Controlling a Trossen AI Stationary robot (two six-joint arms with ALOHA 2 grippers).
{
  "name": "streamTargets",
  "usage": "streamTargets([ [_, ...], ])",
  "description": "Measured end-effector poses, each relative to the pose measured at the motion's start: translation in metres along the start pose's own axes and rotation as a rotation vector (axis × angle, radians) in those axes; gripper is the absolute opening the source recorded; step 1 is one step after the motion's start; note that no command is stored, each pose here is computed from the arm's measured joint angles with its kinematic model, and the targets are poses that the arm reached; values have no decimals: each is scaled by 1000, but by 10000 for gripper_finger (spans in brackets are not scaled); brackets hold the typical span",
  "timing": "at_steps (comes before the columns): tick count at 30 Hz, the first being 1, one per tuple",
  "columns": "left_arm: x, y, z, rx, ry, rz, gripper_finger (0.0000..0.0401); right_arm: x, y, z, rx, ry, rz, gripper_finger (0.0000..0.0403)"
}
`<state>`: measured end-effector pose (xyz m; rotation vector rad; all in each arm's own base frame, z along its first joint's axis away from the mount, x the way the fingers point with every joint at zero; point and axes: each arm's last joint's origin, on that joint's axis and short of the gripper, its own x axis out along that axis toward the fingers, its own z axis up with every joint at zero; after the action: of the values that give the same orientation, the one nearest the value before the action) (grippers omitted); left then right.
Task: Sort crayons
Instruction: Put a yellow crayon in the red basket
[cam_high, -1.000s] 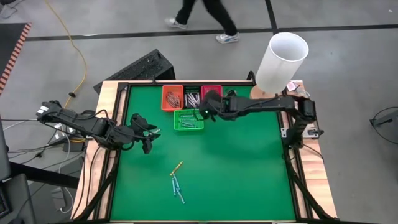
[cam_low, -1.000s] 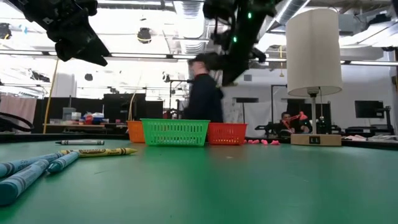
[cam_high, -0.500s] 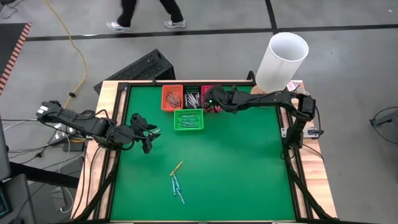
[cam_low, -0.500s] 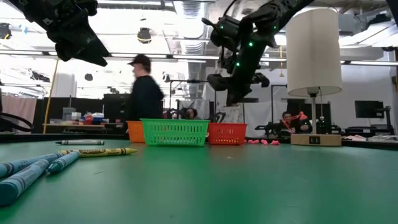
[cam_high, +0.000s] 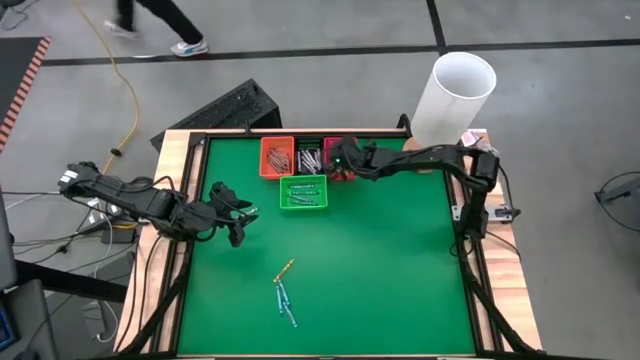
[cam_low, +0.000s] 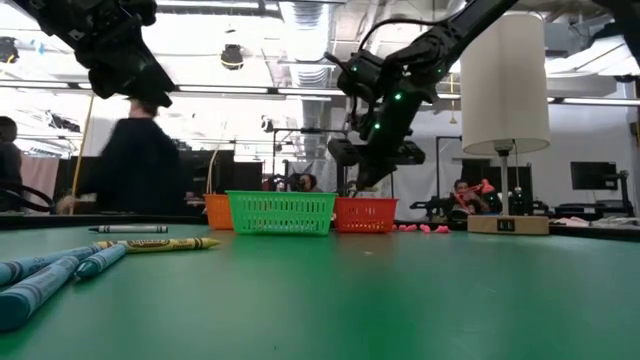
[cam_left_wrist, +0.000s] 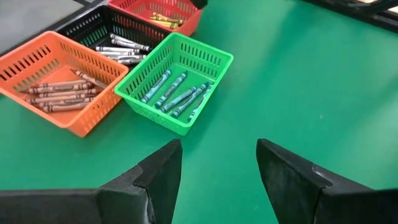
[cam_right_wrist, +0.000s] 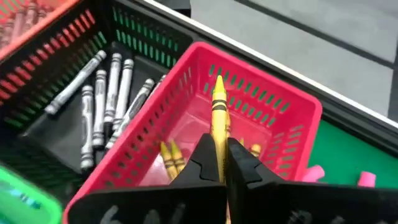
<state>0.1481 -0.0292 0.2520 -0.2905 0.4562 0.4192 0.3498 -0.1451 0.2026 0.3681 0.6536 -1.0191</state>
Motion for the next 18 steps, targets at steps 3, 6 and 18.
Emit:
streamTargets([
  [3, 0, 1, -1, 6, 7, 5, 197, 1, 0, -1, -8, 7, -6, 5],
  [6, 0, 1, -1, 9, 12, 6, 197, 1, 0, 0, -4, -1, -2, 5],
  [18, 0, 1, -1, 10, 13, 7, 197, 2, -2, 1, 9, -4, -7, 54],
])
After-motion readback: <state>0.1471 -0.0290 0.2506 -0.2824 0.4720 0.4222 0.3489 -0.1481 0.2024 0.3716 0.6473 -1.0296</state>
